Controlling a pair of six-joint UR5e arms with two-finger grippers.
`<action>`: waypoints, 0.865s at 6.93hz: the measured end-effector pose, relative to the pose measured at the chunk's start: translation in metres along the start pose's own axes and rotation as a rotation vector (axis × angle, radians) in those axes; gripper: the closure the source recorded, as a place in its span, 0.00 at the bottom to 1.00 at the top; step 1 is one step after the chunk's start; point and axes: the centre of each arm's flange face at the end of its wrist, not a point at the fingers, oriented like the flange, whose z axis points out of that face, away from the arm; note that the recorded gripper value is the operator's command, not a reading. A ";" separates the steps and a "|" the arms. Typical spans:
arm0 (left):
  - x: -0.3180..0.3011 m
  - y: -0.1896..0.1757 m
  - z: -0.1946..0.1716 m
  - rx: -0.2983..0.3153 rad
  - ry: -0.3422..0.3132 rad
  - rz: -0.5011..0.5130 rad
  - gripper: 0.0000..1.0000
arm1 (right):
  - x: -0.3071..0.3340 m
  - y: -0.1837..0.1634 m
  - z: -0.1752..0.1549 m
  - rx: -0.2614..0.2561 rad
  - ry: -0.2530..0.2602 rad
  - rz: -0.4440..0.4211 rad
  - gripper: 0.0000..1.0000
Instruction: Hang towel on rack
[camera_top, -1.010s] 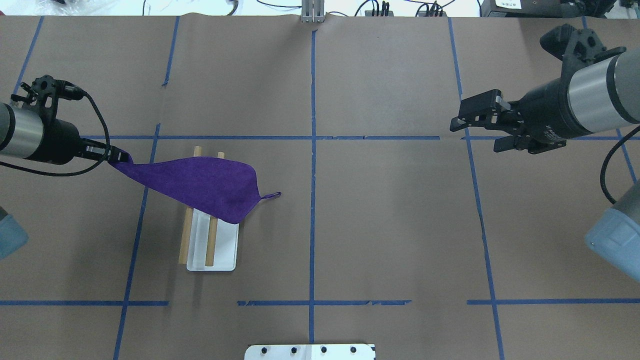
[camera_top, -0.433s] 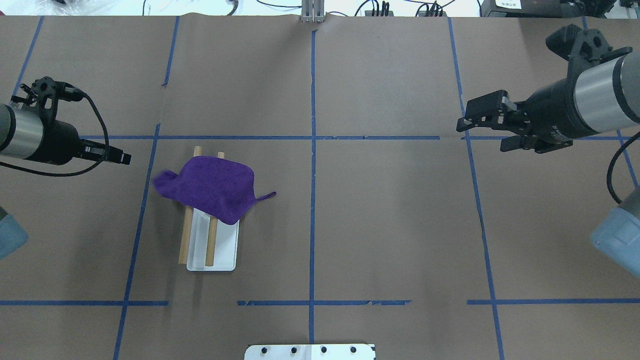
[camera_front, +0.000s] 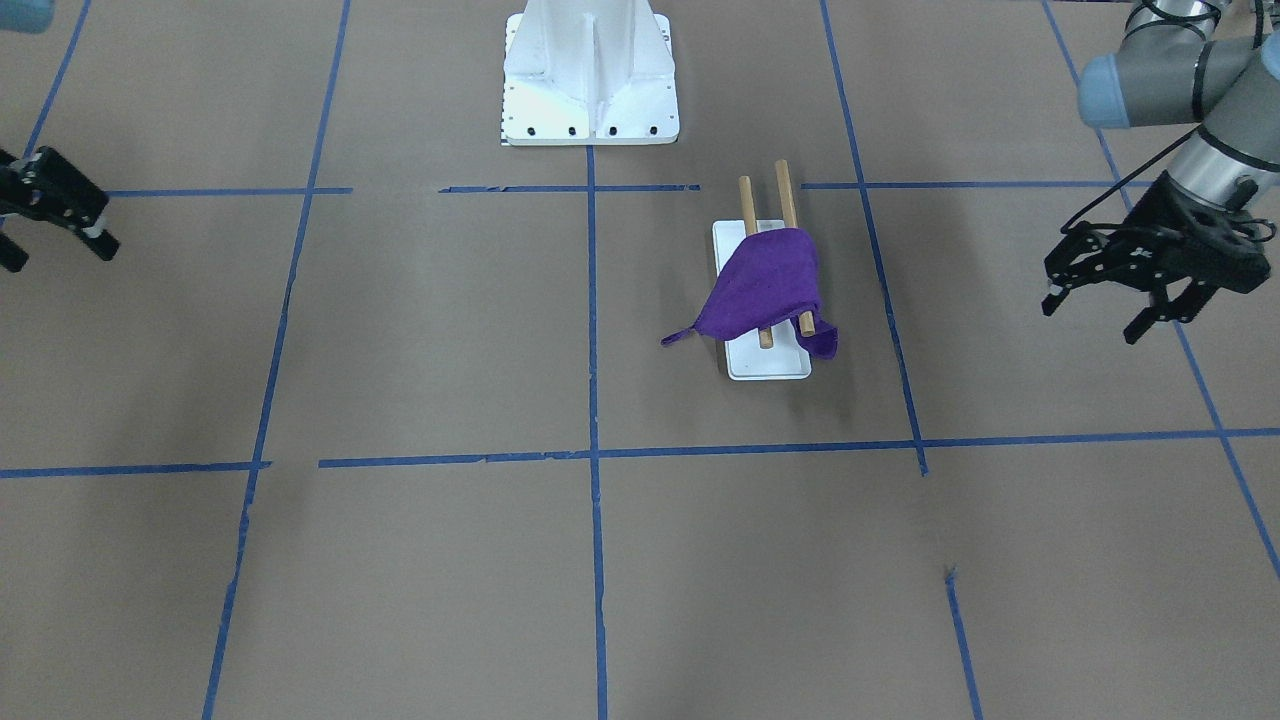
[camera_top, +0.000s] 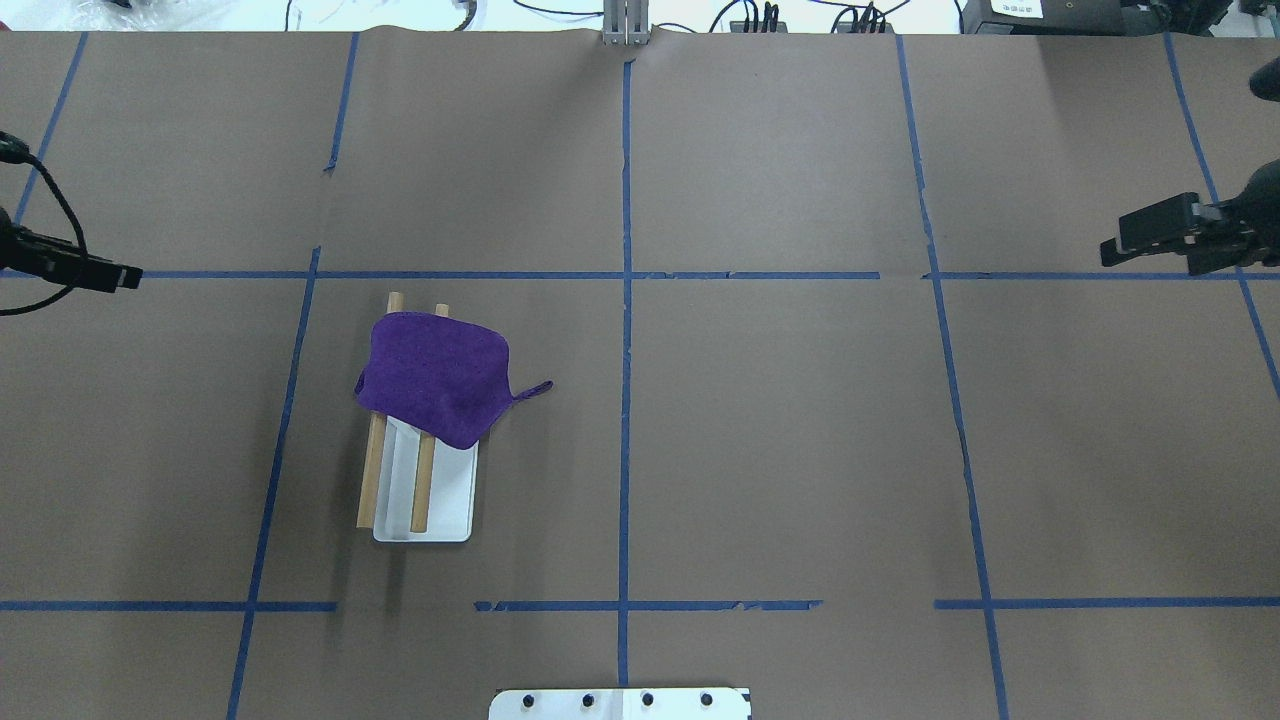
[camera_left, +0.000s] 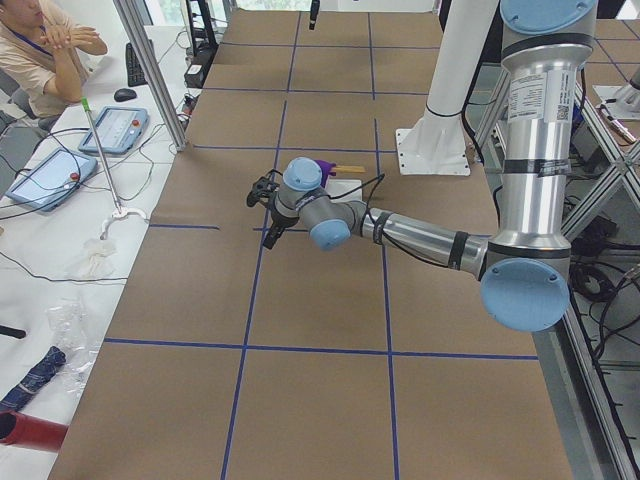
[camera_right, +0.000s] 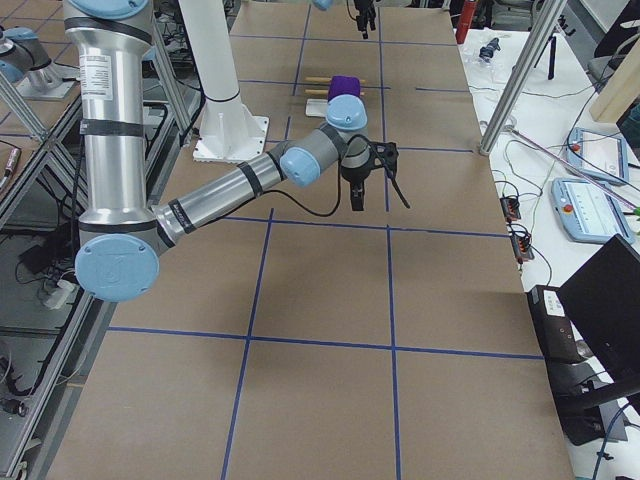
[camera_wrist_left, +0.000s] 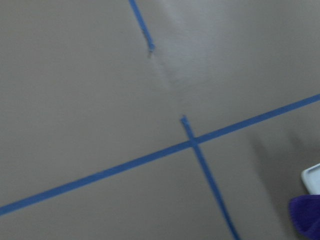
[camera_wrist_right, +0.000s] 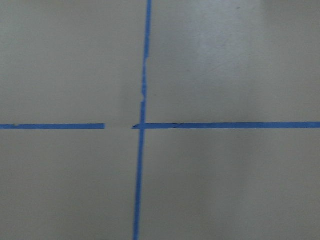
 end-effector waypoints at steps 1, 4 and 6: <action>-0.038 0.006 -0.016 -0.028 -0.028 0.015 0.00 | 0.059 -0.012 -0.001 -0.017 0.028 -0.050 0.00; -0.134 0.016 -0.074 -0.135 -0.099 0.040 0.00 | 0.175 -0.016 -0.022 -0.128 0.111 -0.189 0.00; -0.153 0.036 -0.084 -0.223 -0.052 -0.037 0.00 | 0.207 0.003 -0.027 -0.196 0.118 -0.222 0.00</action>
